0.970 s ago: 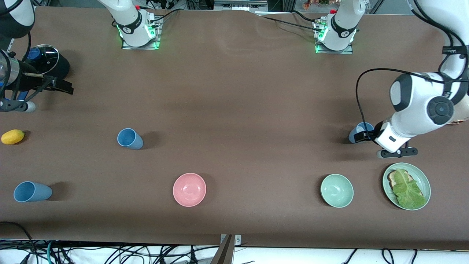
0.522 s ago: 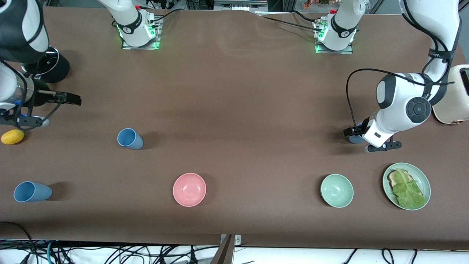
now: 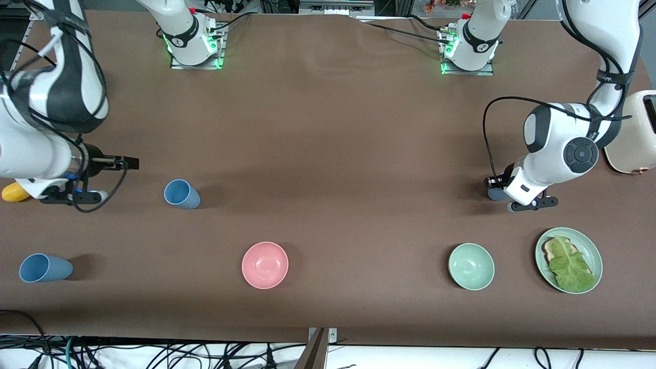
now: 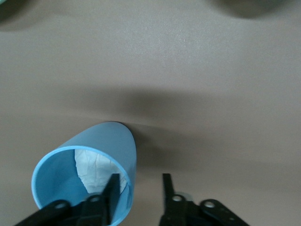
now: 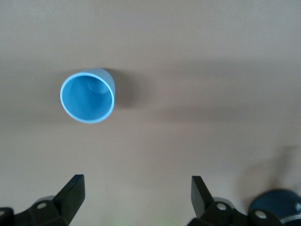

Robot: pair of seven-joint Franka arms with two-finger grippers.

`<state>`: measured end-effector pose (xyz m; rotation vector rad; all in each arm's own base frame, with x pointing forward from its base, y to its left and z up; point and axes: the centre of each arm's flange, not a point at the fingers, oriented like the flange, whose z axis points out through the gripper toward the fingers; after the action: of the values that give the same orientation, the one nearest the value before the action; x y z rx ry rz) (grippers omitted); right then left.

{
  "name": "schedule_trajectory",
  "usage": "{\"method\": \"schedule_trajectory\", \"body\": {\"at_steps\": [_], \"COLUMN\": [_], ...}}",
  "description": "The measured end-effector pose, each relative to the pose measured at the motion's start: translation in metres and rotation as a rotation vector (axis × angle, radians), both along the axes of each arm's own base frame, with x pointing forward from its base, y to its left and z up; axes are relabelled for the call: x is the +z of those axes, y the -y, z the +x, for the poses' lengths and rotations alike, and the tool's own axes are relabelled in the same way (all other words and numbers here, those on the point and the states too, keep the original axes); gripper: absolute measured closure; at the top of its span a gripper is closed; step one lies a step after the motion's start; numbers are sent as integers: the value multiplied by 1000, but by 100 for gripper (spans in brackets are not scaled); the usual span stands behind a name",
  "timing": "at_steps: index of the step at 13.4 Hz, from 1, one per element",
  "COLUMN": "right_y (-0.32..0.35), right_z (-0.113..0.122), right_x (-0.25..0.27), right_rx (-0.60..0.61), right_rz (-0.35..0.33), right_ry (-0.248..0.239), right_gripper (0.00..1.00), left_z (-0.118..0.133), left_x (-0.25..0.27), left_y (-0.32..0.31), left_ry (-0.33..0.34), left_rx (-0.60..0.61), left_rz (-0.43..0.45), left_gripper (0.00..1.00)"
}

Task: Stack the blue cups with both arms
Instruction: 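Grasp the blue cups by their rims with both grippers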

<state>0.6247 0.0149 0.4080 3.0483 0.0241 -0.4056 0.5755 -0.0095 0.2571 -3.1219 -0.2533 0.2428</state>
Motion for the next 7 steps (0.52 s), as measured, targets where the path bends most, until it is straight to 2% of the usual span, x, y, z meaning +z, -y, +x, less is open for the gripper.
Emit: {"method": "schedule_trajectory", "body": {"at_steps": [3,4,7], "right_y": [-9,-10,-24], "right_z": [5,9,12], "right_x": [-20,-25,-60], "right_rx": [19,29,72], "right_rz": [2,5,14], "right_ry": [44,68,157], "right_gripper": [0,0,0], "left_z": [0,0,1], "left_x": [0,2,2], "left_y": [0,-1,-1], "left_ry": [-1,3,5], "left_rx": [-1,-1,-2], "left_rz": [1,4,3], "left_gripper": [96,99,99]}}
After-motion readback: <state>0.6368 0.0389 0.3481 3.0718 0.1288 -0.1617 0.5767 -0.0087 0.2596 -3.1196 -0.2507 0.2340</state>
